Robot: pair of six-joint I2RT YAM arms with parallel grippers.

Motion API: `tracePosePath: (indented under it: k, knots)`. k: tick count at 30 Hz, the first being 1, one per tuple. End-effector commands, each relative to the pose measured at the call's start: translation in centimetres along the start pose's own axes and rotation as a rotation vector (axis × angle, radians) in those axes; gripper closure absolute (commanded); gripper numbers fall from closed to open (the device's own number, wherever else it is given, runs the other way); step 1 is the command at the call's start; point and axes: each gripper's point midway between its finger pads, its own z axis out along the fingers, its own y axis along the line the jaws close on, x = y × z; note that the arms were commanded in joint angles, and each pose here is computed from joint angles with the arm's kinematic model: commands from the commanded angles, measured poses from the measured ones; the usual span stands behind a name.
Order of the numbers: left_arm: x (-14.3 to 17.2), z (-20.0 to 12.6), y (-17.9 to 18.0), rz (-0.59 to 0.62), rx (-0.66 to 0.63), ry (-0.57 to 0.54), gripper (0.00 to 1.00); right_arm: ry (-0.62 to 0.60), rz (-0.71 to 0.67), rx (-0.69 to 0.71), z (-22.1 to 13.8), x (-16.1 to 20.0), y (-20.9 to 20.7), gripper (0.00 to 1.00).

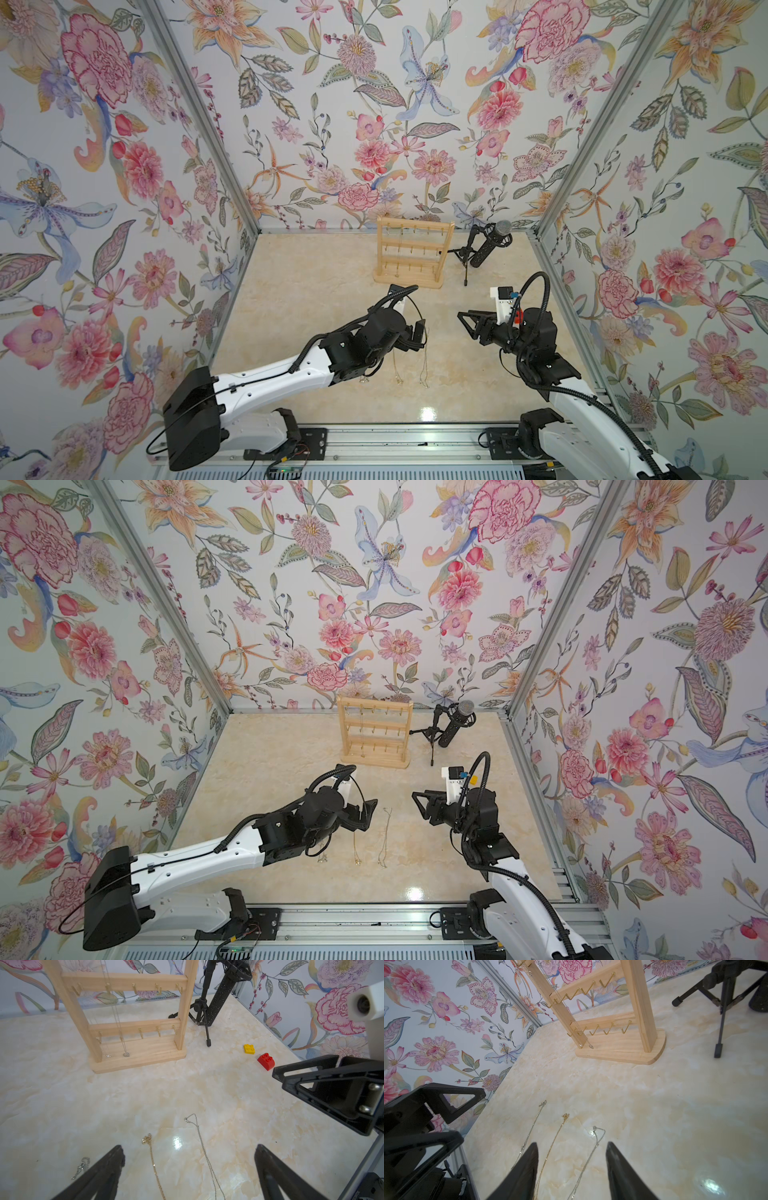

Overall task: Take the necklace off the jewelry display stand
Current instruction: Place the necklace at the center of the board.

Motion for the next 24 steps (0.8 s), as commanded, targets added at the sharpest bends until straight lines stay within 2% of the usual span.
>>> tracePosePath:
  k: [1,10,16,20,24]
  knots:
    - [-1.0,-1.7,3.6,0.014,-0.083,-0.089,0.01,0.009,-0.036,-0.143,0.0,-0.6,2.5,0.46]
    - [0.8,-5.2,11.4,-0.029,-0.252,-0.139,0.01,0.049,-0.015,-0.337,1.1,-1.9,5.8,0.51]
    - [3.8,-4.7,11.2,-0.116,-0.172,-0.154,0.01,0.104,-0.011,-0.362,2.6,-2.5,7.1,0.52]
    - [5.6,-4.3,11.7,-0.107,-0.176,-0.147,0.01,0.131,-0.021,-0.347,3.7,-2.5,7.9,0.54]
    - [5.9,-4.1,10.7,-0.082,-0.103,-0.166,0.01,0.14,-0.034,-0.279,5.0,-2.8,8.1,0.55]
